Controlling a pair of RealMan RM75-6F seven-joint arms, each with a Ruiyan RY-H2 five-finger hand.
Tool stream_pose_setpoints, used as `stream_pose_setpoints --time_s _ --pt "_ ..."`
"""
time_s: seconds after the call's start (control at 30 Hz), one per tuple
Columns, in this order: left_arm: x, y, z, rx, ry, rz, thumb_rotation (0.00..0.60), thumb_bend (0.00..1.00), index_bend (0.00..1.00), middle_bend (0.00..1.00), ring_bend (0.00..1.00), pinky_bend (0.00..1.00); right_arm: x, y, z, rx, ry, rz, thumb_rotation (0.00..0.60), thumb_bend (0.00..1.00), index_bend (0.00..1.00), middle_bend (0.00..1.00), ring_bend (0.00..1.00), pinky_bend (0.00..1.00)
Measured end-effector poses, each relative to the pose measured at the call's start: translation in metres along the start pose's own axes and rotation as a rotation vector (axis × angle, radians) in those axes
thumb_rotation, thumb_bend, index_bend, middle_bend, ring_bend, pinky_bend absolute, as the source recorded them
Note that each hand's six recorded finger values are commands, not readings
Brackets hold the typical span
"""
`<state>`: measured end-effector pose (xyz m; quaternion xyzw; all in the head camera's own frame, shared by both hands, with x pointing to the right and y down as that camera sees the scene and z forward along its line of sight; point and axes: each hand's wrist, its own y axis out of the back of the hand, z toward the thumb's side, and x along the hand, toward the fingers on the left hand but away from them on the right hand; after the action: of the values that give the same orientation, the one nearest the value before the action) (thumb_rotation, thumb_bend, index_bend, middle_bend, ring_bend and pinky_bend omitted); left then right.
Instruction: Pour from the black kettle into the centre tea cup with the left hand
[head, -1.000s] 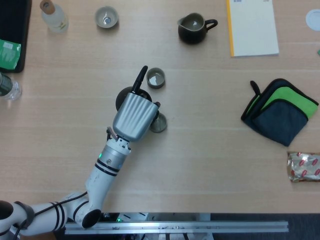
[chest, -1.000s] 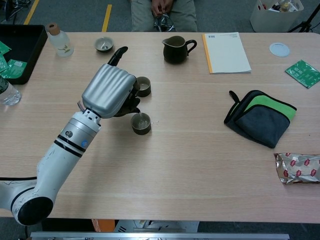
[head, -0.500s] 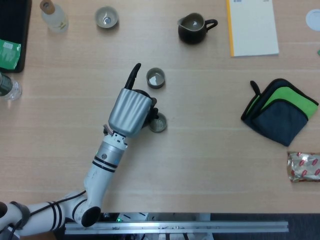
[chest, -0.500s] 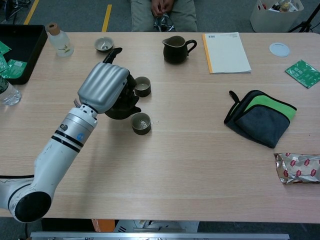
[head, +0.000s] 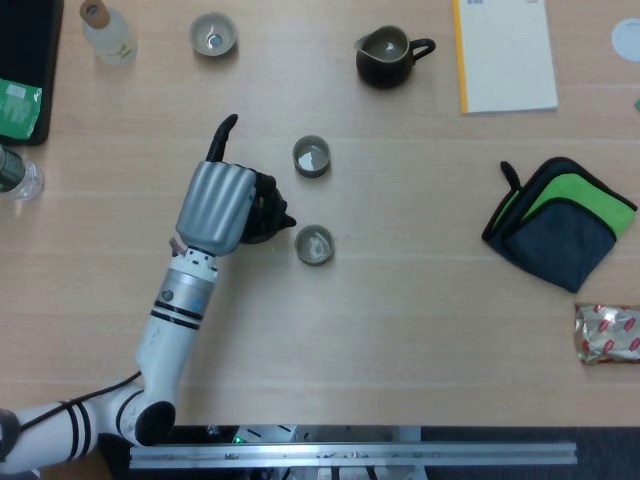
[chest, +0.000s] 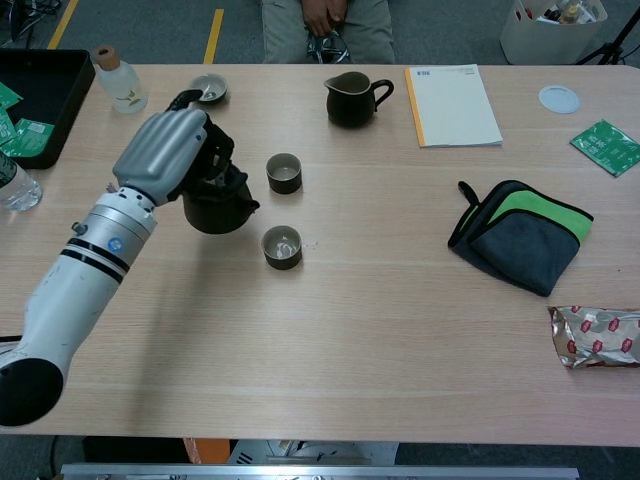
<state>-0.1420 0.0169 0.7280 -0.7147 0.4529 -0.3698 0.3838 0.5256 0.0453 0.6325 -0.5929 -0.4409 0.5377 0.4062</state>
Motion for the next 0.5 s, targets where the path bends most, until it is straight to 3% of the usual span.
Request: stream_pose_setpoints --time_s 0.5 --pt "-0.009 -0.013 -0.063 -0.041 0.156 -0.032 0.6 0.32 0.87 1.0 0.77 0.0 -0.002 0.0 0.006 0.002 0.009 0.001 0.6 0.06 0.09 0.22 0.11 0.2"
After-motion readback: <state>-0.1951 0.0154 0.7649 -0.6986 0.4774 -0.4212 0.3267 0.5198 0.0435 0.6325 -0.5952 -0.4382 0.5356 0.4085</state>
